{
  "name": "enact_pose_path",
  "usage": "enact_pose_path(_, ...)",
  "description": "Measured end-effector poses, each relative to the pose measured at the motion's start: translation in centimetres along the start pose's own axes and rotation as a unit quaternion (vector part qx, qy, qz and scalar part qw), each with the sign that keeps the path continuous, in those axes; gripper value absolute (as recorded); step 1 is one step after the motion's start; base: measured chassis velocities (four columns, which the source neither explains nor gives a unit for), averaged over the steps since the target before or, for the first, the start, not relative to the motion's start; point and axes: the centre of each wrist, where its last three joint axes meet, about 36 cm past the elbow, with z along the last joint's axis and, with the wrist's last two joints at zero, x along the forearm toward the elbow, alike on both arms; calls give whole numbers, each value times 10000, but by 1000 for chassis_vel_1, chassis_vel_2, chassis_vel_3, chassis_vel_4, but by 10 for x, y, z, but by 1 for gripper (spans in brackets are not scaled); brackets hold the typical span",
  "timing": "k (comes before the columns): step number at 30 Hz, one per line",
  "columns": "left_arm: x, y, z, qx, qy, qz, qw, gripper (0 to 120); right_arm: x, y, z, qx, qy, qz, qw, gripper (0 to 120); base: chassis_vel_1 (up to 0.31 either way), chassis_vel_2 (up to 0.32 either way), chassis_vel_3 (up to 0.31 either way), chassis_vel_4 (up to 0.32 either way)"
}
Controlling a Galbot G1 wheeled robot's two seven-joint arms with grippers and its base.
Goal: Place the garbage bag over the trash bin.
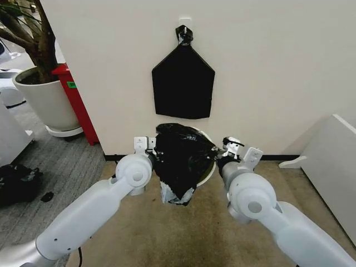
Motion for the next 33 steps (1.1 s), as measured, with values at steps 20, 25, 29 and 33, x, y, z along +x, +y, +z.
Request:
enact_pose_path(20,17,17,4,100,-61,397,9991,0,-57,-53,-14,1214,72,-70,9926,0,0,0,0,0)
enact_pose_path(25,18,20,3,138,-77,456,9988,0,-66,-69,-14,1311,266,-384,9903,0,0,0,0,0)
enact_pose_path(29,19,23,4,192,-83,502,9985,0,-70,-83,-11,1351,431,-701,9874,0,0,0,0,0)
enact_pose_path(33,19,25,6,234,-67,526,9983,0,-70,-92,-9,1401,502,-876,9850,0,0,0,0,0)
